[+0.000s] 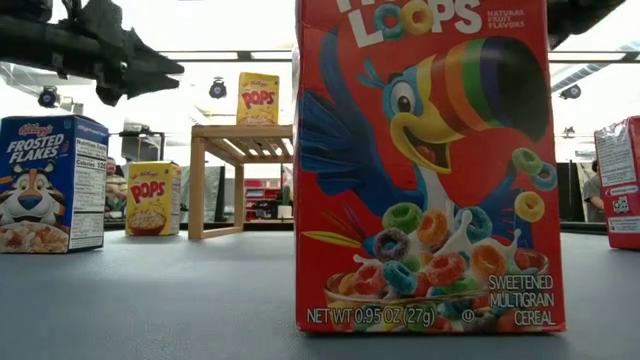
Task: Stack cereal on shelf
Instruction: Put the yellow cereal box aligned with the other yellow cereal box on the shelf
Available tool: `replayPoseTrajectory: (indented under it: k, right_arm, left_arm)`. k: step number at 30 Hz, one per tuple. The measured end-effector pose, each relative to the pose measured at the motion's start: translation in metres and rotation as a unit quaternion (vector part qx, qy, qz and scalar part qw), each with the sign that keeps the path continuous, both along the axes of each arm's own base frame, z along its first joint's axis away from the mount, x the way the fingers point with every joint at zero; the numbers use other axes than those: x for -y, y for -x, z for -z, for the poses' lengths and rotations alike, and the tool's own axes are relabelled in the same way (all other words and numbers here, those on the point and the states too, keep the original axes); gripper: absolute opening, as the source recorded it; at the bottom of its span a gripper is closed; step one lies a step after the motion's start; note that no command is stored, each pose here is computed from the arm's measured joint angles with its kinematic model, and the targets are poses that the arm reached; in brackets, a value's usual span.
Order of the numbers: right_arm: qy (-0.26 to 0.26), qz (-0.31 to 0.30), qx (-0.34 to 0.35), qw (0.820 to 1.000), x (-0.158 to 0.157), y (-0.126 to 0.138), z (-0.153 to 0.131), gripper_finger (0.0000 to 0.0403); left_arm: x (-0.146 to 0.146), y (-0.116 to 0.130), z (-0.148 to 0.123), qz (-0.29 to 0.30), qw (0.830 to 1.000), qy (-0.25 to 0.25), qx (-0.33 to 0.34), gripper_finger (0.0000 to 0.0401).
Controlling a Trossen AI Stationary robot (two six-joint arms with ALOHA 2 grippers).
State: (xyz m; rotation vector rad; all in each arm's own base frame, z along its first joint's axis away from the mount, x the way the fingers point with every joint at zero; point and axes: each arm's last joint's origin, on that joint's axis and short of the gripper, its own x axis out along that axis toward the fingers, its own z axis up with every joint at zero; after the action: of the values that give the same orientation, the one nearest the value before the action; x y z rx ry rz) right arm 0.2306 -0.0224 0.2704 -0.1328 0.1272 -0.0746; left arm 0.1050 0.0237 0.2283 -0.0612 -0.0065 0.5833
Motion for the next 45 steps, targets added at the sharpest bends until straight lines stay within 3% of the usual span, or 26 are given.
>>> replayPoseTrajectory:
  k: [4,9,16,23,27,31,41,45]
  right_arm:
    - [0.002,-0.018,0.008,1.0,-0.009,0.011,0.003,0.0253]
    - [0.014,-0.019,-0.003,1.0,-0.01,0.015,0.01,0.0251]
    - [0.028,-0.013,-0.002,1.0,-0.009,0.015,0.01,0.0249]
    - [0.029,-0.013,0.007,0.999,-0.009,0.015,0.007,0.0251]
    - [0.023,-0.013,0.012,1.0,-0.009,0.014,0.005,0.0247]
    - [0.022,-0.013,0.005,1.0,-0.009,0.013,0.008,0.0247]
    - [0.035,-0.016,-0.018,0.999,-0.009,0.007,0.016,0.0248]
    - [0.04,-0.016,-0.021,0.999,-0.009,0.007,0.017,0.0247]
  left_arm:
    - [-0.002,0.003,-0.013,-0.046,0.998,-0.031,-0.034,0.0215]
    - [-0.003,0.003,-0.033,-0.062,0.995,-0.041,-0.072,0.0215]
    - [-0.008,0.007,-0.047,-0.098,0.969,-0.008,-0.226,0.0228]
    - [-0.02,-0.005,-0.067,-0.117,0.956,0.021,-0.267,0.0265]
    - [-0.032,-0.016,-0.062,-0.142,0.934,0.034,-0.327,0.0295]
    - [-0.047,-0.021,-0.051,-0.1,0.915,0.062,-0.385,0.031]
    - [-0.086,-0.004,-0.044,-0.049,0.916,0.136,-0.375,0.0293]
    - [-0.102,0.004,-0.039,-0.063,0.906,0.149,-0.391,0.0292]
